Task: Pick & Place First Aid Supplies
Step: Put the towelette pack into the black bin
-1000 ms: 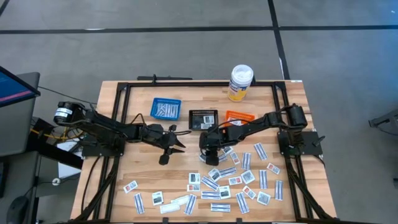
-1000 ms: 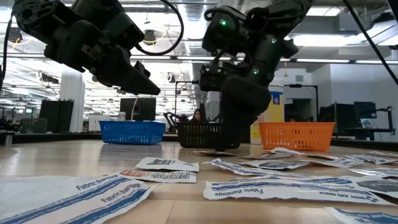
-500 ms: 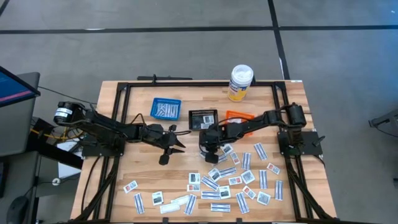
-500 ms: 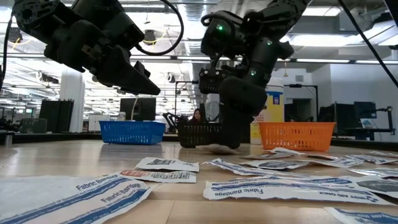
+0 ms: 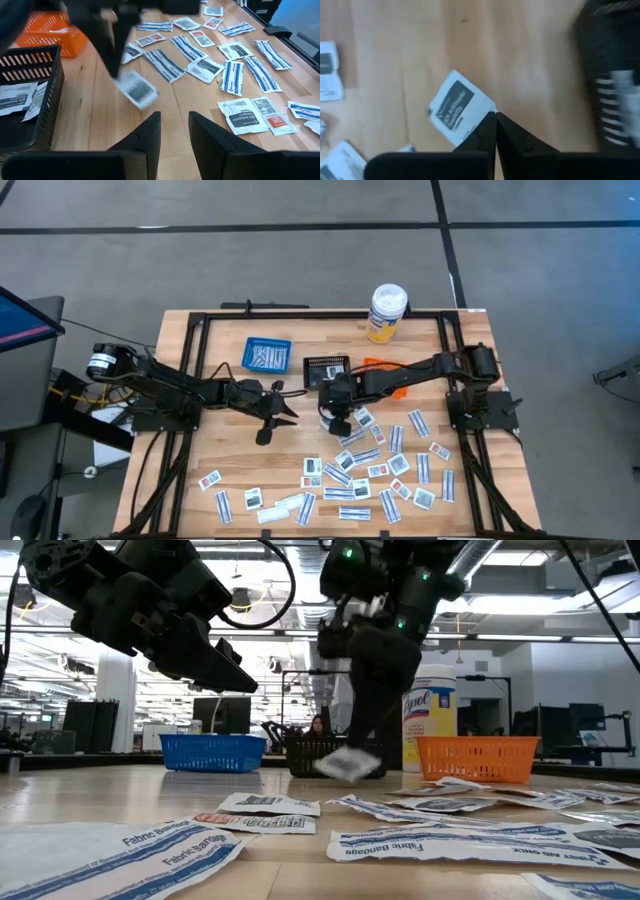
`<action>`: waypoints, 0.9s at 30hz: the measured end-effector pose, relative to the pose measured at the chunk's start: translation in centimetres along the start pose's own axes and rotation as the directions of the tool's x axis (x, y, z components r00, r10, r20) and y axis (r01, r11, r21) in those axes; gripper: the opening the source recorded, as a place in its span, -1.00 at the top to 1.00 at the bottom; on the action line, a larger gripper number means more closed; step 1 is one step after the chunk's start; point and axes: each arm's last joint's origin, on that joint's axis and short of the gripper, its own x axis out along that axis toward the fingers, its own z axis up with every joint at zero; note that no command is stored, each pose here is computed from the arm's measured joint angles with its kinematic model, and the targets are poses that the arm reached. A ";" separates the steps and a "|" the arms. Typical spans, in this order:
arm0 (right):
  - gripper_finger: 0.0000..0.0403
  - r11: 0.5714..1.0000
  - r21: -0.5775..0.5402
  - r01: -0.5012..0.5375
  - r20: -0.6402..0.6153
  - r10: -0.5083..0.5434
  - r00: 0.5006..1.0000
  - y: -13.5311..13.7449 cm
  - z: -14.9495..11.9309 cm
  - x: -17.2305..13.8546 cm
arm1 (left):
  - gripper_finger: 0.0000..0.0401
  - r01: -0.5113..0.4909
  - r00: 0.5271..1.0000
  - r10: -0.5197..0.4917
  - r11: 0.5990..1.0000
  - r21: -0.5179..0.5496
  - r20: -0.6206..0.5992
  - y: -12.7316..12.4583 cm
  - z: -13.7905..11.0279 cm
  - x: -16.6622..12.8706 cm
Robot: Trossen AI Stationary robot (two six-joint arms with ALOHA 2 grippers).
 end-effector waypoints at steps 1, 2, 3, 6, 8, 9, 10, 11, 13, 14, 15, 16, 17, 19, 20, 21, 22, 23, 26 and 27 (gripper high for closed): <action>0.99 1.000 0.003 0.027 0.004 -0.027 1.000 -0.2 0.0 -0.6 | 0.50 0.000 1.000 0.000 1.000 0.000 0.000 0.0 0.0 0.0; 1.00 0.999 0.009 0.044 0.027 -0.044 0.999 -0.5 0.2 -1.2 | 0.50 0.000 1.000 0.000 1.000 0.000 0.000 0.0 0.0 0.0; 0.99 0.998 0.014 0.062 0.046 -0.063 0.997 -0.8 0.4 -1.9 | 0.50 0.000 1.000 0.000 1.000 0.000 0.000 0.0 0.0 0.0; 1.00 0.992 0.006 0.124 0.126 -0.124 0.984 -1.7 1.0 -4.1 | 0.50 0.000 1.000 0.000 1.000 0.000 0.000 0.0 0.0 0.0; 1.00 0.985 -0.013 0.173 0.158 -0.169 0.973 -2.8 1.3 -5.0 | 0.50 0.000 1.000 0.000 1.000 0.001 0.001 0.0 0.0 0.0; 1.00 0.981 -0.036 0.192 0.165 -0.184 0.969 -3.4 1.3 -5.3 | 0.50 0.000 1.000 0.000 1.000 0.002 0.000 0.0 0.0 0.0; 1.00 0.975 -0.074 0.208 0.170 -0.193 0.966 -4.1 1.4 -5.5 | 0.50 0.000 1.000 0.000 1.000 0.002 0.000 0.0 0.0 0.0; 1.00 0.967 -0.117 0.225 0.173 -0.203 0.964 -4.8 1.5 -5.5 | 0.50 0.000 1.000 0.000 1.000 0.003 0.001 0.0 0.0 0.0; 1.00 0.957 -0.147 0.251 0.167 -0.226 0.960 -6.4 1.6 -5.4 | 0.50 0.000 1.000 0.000 1.000 0.004 0.000 0.0 0.0 0.0; 1.00 0.958 -0.126 0.259 0.172 -0.236 0.956 -7.1 1.7 -5.1 | 0.50 0.000 1.000 0.000 1.000 0.004 0.000 0.0 0.0 0.0; 0.99 0.962 -0.094 0.256 0.174 -0.238 0.956 -7.9 1.8 -4.8 | 0.50 0.000 1.000 0.000 1.000 0.004 0.000 0.0 0.0 0.0; 0.99 0.970 -0.056 0.238 0.162 -0.227 0.960 -8.6 1.7 -4.5 | 0.50 0.000 1.000 0.000 1.000 0.004 0.000 0.0 0.0 0.0; 0.99 0.977 -0.018 0.213 0.152 -0.208 0.966 -9.1 1.6 -4.1 | 0.50 0.000 1.000 0.000 1.000 0.004 0.000 0.0 0.0 0.0; 1.00 0.986 0.045 0.163 0.140 -0.167 0.976 -10.1 1.5 -3.6 | 0.50 0.000 1.000 0.000 1.000 0.004 0.000 0.0 0.0 0.0; 1.00 0.987 0.066 0.144 0.138 -0.152 0.979 -10.4 1.4 -3.5 | 0.50 0.000 1.000 0.000 1.000 0.004 0.000 0.0 0.0 0.0; 0.99 0.988 0.079 0.132 0.136 -0.142 0.980 -10.6 1.4 -3.5 | 0.50 0.000 1.000 0.000 1.000 0.004 0.000 0.0 0.0 0.0; 0.98 0.987 0.090 0.131 0.140 -0.143 0.980 -10.8 1.4 -3.5 | 0.50 0.000 1.000 0.000 1.000 0.004 0.000 0.0 0.0 0.0; 0.97 0.986 0.101 0.134 0.147 -0.148 0.978 -10.9 1.5 -3.6 | 0.50 0.000 1.000 0.000 1.000 0.004 0.000 0.0 0.0 0.0; 0.90 0.980 0.154 0.128 0.179 -0.155 0.971 -11.1 1.8 -3.6 | 0.50 0.000 1.000 0.000 1.000 0.002 0.000 0.0 0.0 0.0; 0.86 0.980 0.156 0.125 0.201 -0.156 0.967 -11.1 2.0 -3.7 | 0.50 0.000 1.000 0.000 1.000 0.002 0.000 0.0 0.0 0.0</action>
